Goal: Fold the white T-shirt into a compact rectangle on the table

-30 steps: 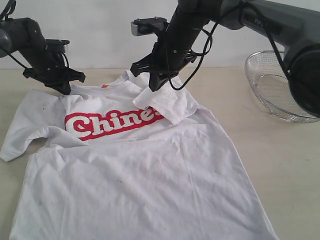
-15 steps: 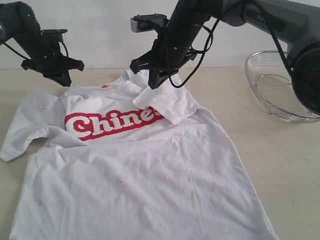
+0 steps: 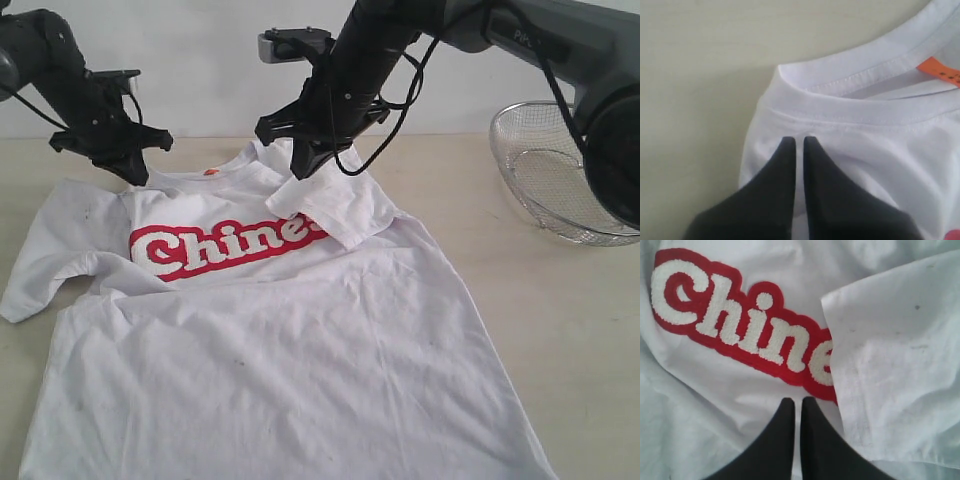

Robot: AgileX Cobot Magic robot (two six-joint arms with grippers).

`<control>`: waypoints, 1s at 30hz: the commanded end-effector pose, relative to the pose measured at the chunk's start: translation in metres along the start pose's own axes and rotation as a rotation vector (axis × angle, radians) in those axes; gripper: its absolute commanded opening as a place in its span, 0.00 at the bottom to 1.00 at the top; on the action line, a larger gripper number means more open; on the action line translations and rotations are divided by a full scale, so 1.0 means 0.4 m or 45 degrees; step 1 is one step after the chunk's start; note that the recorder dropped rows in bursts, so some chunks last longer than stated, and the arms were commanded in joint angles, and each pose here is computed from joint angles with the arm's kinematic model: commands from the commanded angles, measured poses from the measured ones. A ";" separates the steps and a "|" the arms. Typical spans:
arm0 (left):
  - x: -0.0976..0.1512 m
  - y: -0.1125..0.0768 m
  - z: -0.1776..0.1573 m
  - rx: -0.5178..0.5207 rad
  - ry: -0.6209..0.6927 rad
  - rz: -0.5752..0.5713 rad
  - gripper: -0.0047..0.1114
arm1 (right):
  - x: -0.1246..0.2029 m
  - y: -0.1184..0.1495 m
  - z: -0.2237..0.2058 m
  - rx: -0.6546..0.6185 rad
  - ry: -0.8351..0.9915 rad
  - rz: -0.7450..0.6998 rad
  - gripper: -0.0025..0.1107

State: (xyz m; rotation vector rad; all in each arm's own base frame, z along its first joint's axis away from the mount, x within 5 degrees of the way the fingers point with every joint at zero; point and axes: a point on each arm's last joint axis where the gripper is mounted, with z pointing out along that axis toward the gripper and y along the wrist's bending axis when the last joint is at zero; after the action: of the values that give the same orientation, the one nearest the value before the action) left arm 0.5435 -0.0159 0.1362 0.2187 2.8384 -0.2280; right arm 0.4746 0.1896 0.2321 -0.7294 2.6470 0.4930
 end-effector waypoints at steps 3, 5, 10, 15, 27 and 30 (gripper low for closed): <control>0.005 -0.001 0.022 0.027 0.019 -0.006 0.08 | -0.003 0.003 -0.024 -0.003 -0.017 -0.016 0.02; 0.007 0.001 0.027 0.020 0.025 -0.004 0.08 | -0.003 0.003 -0.024 -0.004 -0.014 -0.016 0.02; 0.015 0.008 0.049 -0.002 0.051 -0.007 0.08 | -0.003 0.003 -0.024 -0.004 -0.013 -0.019 0.02; 0.027 0.029 0.073 -0.098 0.094 0.000 0.08 | -0.003 0.003 -0.024 -0.004 -0.013 -0.019 0.02; 0.033 0.046 0.092 -0.171 0.119 0.010 0.08 | -0.003 0.004 -0.024 -0.010 -0.014 -0.019 0.02; 0.033 0.053 0.089 -0.211 0.122 0.027 0.08 | -0.003 0.005 -0.024 -0.014 -0.016 -0.017 0.02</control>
State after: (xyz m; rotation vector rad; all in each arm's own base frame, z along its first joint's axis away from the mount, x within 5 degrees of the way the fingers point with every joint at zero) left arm 0.5458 -0.0073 0.1147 0.2125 2.8811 -0.0801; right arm 0.4739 0.1899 0.2321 -0.7454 2.6470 0.4997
